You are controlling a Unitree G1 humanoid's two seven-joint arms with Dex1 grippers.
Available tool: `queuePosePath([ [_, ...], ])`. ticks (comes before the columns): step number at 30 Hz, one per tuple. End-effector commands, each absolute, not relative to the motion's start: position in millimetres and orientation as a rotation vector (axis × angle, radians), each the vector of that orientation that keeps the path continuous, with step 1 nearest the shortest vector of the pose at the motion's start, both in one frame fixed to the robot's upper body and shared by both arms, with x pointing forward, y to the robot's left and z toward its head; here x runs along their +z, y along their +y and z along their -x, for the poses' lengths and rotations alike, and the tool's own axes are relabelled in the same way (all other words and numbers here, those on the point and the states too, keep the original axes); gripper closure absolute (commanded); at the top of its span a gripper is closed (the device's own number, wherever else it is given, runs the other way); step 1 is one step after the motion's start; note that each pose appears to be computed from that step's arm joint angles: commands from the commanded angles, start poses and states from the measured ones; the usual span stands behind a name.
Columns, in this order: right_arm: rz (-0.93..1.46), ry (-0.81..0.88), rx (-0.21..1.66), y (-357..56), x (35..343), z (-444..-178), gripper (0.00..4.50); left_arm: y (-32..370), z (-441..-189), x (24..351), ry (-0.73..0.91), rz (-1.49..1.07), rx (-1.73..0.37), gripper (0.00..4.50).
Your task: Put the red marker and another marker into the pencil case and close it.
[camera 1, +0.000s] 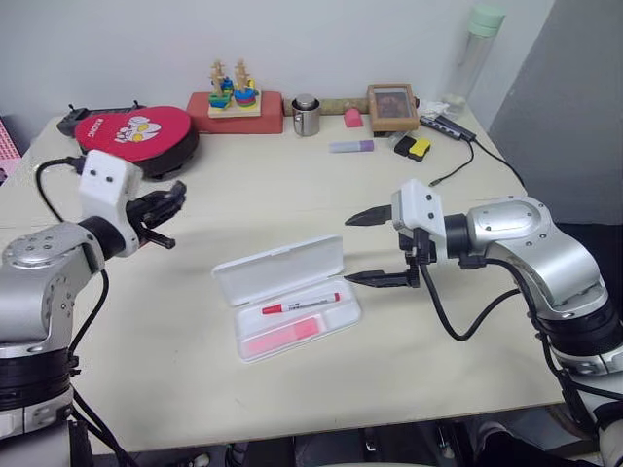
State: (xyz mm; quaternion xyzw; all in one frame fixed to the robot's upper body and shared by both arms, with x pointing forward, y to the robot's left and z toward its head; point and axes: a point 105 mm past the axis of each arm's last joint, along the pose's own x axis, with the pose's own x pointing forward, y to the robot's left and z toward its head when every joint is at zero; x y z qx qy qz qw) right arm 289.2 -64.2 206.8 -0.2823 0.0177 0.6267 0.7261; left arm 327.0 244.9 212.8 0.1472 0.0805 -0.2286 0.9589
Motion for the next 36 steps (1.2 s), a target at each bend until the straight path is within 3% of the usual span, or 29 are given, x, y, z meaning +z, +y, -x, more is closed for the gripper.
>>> queuePosePath([
  [1, 0.702, 0.048, 1.359, -74.0, 206.7, -293.0, 0.00, 196.0, -302.7, 241.7, 0.095, -0.401, -0.747, 4.03],
  [17, 0.738, 0.098, 1.331, -85.3, 199.5, -297.0, 0.00, 126.8, -262.4, 206.4, 0.212, -0.479, -1.284, 4.03],
  [25, 0.737, 0.101, 1.327, -86.2, 199.6, -296.6, 0.00, 108.0, -257.7, 185.8, 0.259, -0.444, -1.391, 4.03],
  [36, 0.741, 0.110, 1.320, -89.1, 198.2, -297.1, 0.00, 85.5, -274.7, 156.1, 0.287, -0.498, -1.374, 4.03],
])
